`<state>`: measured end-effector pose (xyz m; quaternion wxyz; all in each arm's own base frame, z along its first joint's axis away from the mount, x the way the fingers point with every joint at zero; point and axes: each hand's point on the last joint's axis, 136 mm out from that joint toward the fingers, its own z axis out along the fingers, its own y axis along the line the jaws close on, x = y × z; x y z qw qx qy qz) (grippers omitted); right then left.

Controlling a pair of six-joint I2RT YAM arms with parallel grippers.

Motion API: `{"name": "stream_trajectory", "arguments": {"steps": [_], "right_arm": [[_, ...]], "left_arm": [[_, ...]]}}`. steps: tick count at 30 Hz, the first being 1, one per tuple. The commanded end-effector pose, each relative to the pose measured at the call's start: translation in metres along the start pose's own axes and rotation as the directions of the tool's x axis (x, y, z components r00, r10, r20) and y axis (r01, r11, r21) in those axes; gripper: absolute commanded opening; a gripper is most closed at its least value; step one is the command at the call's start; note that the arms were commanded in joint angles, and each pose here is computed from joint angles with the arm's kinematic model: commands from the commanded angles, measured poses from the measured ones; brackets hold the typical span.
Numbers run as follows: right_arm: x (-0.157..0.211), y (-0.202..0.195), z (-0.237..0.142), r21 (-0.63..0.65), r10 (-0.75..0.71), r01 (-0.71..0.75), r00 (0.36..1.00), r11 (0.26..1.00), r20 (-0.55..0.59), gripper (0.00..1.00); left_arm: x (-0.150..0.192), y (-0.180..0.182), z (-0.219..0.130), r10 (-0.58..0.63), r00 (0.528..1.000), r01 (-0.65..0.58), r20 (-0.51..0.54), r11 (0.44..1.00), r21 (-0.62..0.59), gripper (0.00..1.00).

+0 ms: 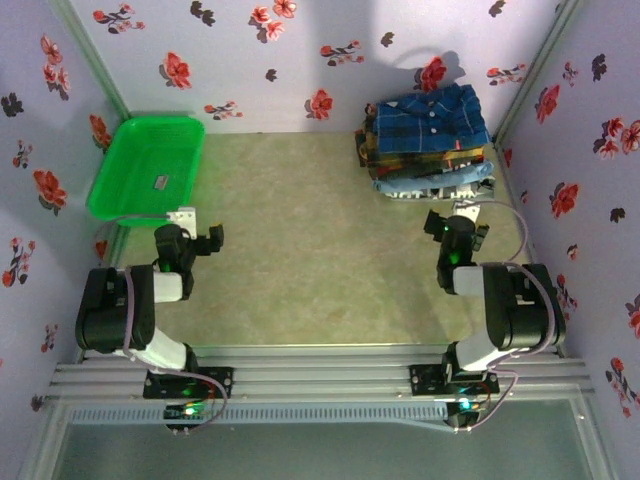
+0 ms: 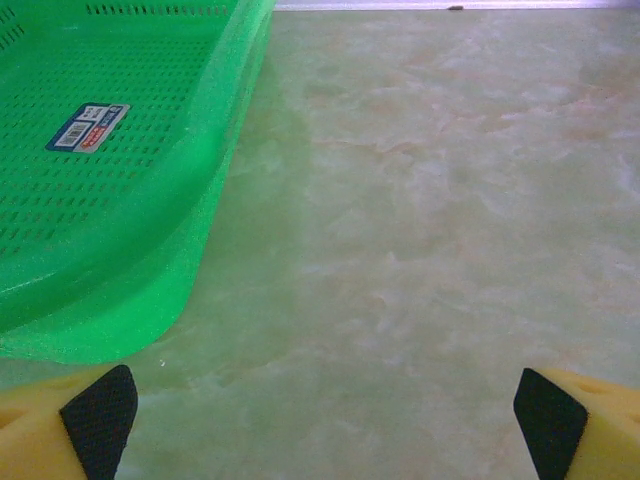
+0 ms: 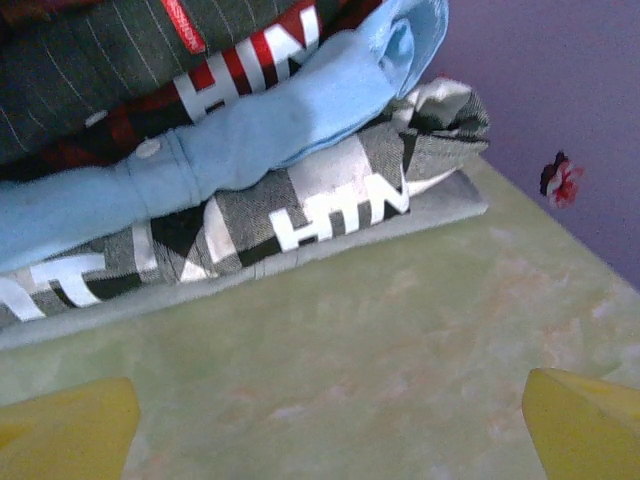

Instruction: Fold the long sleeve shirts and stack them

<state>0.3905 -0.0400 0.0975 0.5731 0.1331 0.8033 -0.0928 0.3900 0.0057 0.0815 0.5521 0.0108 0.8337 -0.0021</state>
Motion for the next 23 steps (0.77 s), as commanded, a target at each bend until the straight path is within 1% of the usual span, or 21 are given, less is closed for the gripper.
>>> {"name": "stream_trajectory", "arguments": {"steps": [1, 2, 4, 6, 9, 11, 18, 20, 23], "right_arm": [[0.01, -0.01, -0.002, 0.035, 0.027, -0.026, 0.999, 0.999, -0.018, 0.99], [0.009, -0.007, -0.002, 0.023, 0.027, -0.027, 0.999, 0.999, -0.027, 0.99], [0.006, -0.006, -0.001, 0.011, 0.022, -0.023, 0.999, 1.0, 0.023, 0.99], [0.009, -0.006, -0.002, 0.016, 0.021, -0.021, 1.0, 1.0, -0.014, 0.99], [0.007, -0.005, -0.001, 0.008, 0.018, -0.018, 1.0, 1.0, 0.01, 0.99], [0.008, -0.004, -0.001, 0.001, 0.013, -0.013, 1.0, 1.0, -0.011, 0.99], [0.009, -0.003, 0.002, -0.001, 0.012, -0.012, 1.0, 1.0, -0.017, 0.99], [0.009, 0.001, 0.002, -0.031, 0.018, -0.019, 1.0, 0.999, -0.019, 0.99], [0.009, 0.0, 0.0, -0.034, 0.02, -0.02, 1.0, 0.999, -0.013, 0.99]], "left_arm": [[-0.014, 0.005, 0.002, -0.014, 0.999, 0.015, 0.049, 1.0, -0.018, 1.0], [-0.014, 0.005, 0.002, -0.015, 0.999, 0.016, 0.048, 1.0, -0.019, 1.0], [-0.015, 0.006, 0.002, -0.015, 0.999, 0.016, 0.05, 1.0, -0.019, 1.0], [-0.015, 0.006, 0.002, -0.015, 0.999, 0.016, 0.049, 1.0, -0.019, 1.0], [-0.015, 0.005, 0.002, -0.014, 0.999, 0.015, 0.049, 1.0, -0.018, 1.0], [-0.015, 0.005, 0.002, -0.015, 0.999, 0.016, 0.05, 1.0, -0.018, 1.0], [-0.015, 0.005, 0.002, -0.015, 0.999, 0.016, 0.049, 1.0, -0.018, 1.0], [-0.014, 0.006, 0.002, -0.016, 0.999, 0.017, 0.049, 1.0, -0.019, 1.0], [-0.015, 0.005, 0.002, -0.016, 0.999, 0.016, 0.049, 1.0, -0.018, 1.0]]}}
